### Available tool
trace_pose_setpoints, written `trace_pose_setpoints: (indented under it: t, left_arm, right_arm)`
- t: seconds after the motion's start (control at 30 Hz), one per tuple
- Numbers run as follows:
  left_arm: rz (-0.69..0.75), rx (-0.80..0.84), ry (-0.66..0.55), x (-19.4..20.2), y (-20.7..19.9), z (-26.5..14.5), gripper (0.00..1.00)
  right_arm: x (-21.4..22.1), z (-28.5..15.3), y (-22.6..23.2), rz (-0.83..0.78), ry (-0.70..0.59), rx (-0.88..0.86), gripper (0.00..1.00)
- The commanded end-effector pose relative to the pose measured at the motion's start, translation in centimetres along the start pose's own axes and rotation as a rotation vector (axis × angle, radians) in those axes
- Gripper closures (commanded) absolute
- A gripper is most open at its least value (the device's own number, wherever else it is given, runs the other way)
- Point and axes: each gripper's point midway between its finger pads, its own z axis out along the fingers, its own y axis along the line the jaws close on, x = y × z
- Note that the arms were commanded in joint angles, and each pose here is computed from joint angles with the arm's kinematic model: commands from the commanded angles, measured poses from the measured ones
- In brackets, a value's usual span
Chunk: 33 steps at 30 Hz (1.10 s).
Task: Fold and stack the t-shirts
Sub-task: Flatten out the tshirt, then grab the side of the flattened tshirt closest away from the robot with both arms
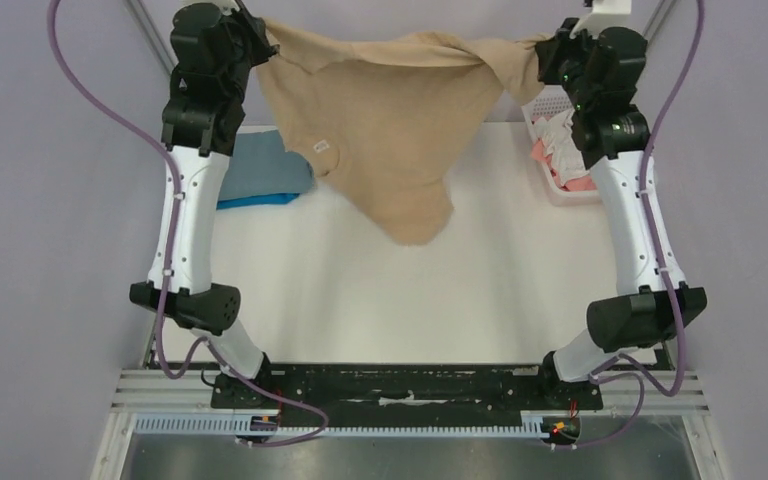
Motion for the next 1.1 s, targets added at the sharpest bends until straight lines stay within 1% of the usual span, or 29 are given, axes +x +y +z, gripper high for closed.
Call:
trace_pose_setpoints:
  t: [0.0, 0.07, 0.1, 0.13, 0.2, 0.23, 0.27, 0.3, 0.33, 0.37, 0.43, 0.5, 0.53, 0.57, 0.6, 0.63, 0.7, 0.77, 0.8, 0.87, 0.97, 1.07]
  left_arm:
    - [-0.057, 0.153, -0.198, -9.1, -2.5, -7.4, 0.98]
    - [-0.040, 0.131, -0.153, -6.9, -1.4, -8.1, 0.98]
    - [-0.026, 0.106, -0.106, -4.6, -0.5, -8.2, 0.98]
    - [-0.033, 0.069, -0.089, -3.4, 0.8, -9.2, 0.98]
    - [-0.041, -0.038, 0.005, 3.0, 4.4, -10.4, 0.98]
    - [-0.064, -0.078, 0.025, 5.3, 6.0, -11.9, 0.98]
    - [-0.090, -0.134, 0.079, 9.4, 7.9, -12.8, 0.98]
    - [-0.158, -0.175, 0.102, 12.1, 9.4, -14.3, 0.98]
    - [-0.199, -0.199, 0.164, 16.4, 10.6, -15.3, 0.98]
    - [-0.241, -0.194, 0.229, 20.5, 11.3, -16.4, 0.98]
    - [-0.302, -0.227, 0.331, 26.8, 12.9, -18.3, 0.98]
    - [-0.334, -0.278, 0.426, 31.9, 14.4, -19.9, 0.98]
    - [-0.352, -0.297, 0.466, 33.7, 14.8, -20.5, 0.98]
    - [-0.349, -0.299, 0.511, 35.5, 15.1, -21.1, 0.98]
    - [-0.336, -0.308, 0.544, 36.7, 15.5, -21.5, 0.98]
    - [-0.323, -0.341, 0.574, 37.9, 16.2, -22.1, 0.98]
    - [-0.313, -0.374, 0.608, 39.2, 16.9, -22.7, 0.98]
    - [-0.321, -0.383, 0.625, 39.8, 17.0, -23.0, 0.98]
    - [-0.335, -0.378, 0.626, 39.8, 16.9, -23.1, 0.98]
    - [-0.357, -0.370, 0.614, 39.9, 16.7, -23.0, 0.98]
    - [-0.365, -0.370, 0.580, 39.3, 16.8, -22.9, 0.98]
    - [-0.356, -0.363, 0.570, 38.7, 16.8, -23.1, 0.98]
  right_arm:
    - [-4.7, -3.4, -0.5, 0.062, -0.135, -0.109, 0.98]
    - [-1.1, -4.3, -0.5, 0.066, -0.058, -0.153, 0.94]
    - [1.7, -4.6, -1.3, 0.072, 0.005, -0.153, 0.91]
    - [4.1, -5.3, -1.8, 0.077, 0.067, -0.150, 0.90]
    - [11.5, -7.1, -2.6, 0.094, 0.232, -0.139, 0.88]
    - [14.7, -8.3, -2.9, 0.097, 0.312, -0.127, 0.86]
    - [18.6, -9.9, -3.5, 0.101, 0.409, -0.102, 0.86]
    - [21.4, -11.3, -4.0, 0.110, 0.470, -0.069, 0.85]
    - [24.7, -12.6, -4.9, 0.120, 0.531, -0.010, 0.82]
    - [26.8, -13.7, -5.8, 0.125, 0.568, 0.049, 0.78]
    - [30.6, -15.6, -7.2, 0.127, 0.650, 0.139, 0.64]
    - [32.6, -16.9, -8.3, 0.113, 0.689, 0.206, 0.43]
    - [33.2, -17.3, -8.6, 0.106, 0.701, 0.221, 0.33]
    - [33.7, -17.8, -9.1, 0.097, 0.709, 0.252, 0.28]
    - [34.1, -18.3, -9.2, 0.092, 0.719, 0.261, 0.25]
    - [34.4, -18.8, -9.3, 0.092, 0.724, 0.269, 0.24]
    - [35.0, -19.8, -8.7, 0.099, 0.716, 0.254, 0.22]
    - [35.0, -20.5, -7.4, 0.070, 0.705, 0.216, 0.20]
    - [35.1, -20.8, -6.5, 0.047, 0.705, 0.194, 0.19]
    - [35.3, -21.6, -4.8, 0.025, 0.704, 0.164, 0.15]
    - [37.4, -23.2, -1.8, 0.077, 0.734, 0.111, 0.15]
    - [39.9, -25.4, -1.7, 0.088, 0.790, 0.139, 0.16]
